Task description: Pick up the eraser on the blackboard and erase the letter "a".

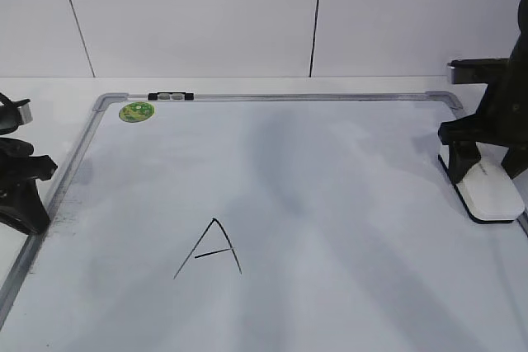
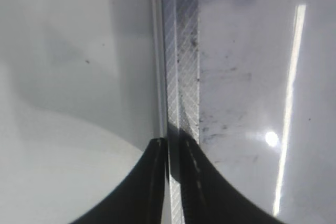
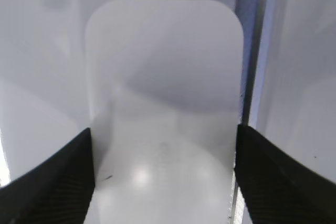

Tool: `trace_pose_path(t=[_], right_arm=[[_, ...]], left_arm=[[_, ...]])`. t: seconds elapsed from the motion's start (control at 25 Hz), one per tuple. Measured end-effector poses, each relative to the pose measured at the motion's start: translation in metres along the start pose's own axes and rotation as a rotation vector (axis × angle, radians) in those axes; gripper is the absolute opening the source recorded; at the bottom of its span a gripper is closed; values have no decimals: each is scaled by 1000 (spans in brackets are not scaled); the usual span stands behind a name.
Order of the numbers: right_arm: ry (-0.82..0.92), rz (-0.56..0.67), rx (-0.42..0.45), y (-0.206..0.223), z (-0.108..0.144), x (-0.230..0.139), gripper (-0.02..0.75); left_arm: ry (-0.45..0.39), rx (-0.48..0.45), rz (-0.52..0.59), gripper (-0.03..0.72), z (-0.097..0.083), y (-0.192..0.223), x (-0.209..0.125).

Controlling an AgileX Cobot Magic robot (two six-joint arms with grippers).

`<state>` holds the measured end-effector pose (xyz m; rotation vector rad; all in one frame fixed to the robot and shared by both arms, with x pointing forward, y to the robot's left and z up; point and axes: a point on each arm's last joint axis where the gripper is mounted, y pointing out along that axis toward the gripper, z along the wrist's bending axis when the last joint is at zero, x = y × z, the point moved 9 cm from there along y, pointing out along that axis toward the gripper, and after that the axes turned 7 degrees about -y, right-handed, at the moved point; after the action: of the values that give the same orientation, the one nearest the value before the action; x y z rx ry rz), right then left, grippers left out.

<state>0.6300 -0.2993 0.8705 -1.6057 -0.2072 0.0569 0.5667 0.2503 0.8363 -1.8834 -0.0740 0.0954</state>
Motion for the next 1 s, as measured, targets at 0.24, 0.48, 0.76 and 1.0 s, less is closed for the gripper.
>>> trace_pose_path(t=[0.24, 0.48, 0.76, 1.0], right_arm=[[1, 16, -8, -28, -4, 10, 632], [8, -88, -27, -73, -11, 38, 622], [14, -160, -28, -110, -10, 34, 599], [17, -234, -37, -142, -10, 29, 594]], left_arm=[[0, 0, 0, 67, 0, 0, 0], [0, 0, -2, 71, 0, 0, 0], [22, 20, -8, 157, 2, -3, 5], [64, 31, -26, 365, -2, -19, 20]])
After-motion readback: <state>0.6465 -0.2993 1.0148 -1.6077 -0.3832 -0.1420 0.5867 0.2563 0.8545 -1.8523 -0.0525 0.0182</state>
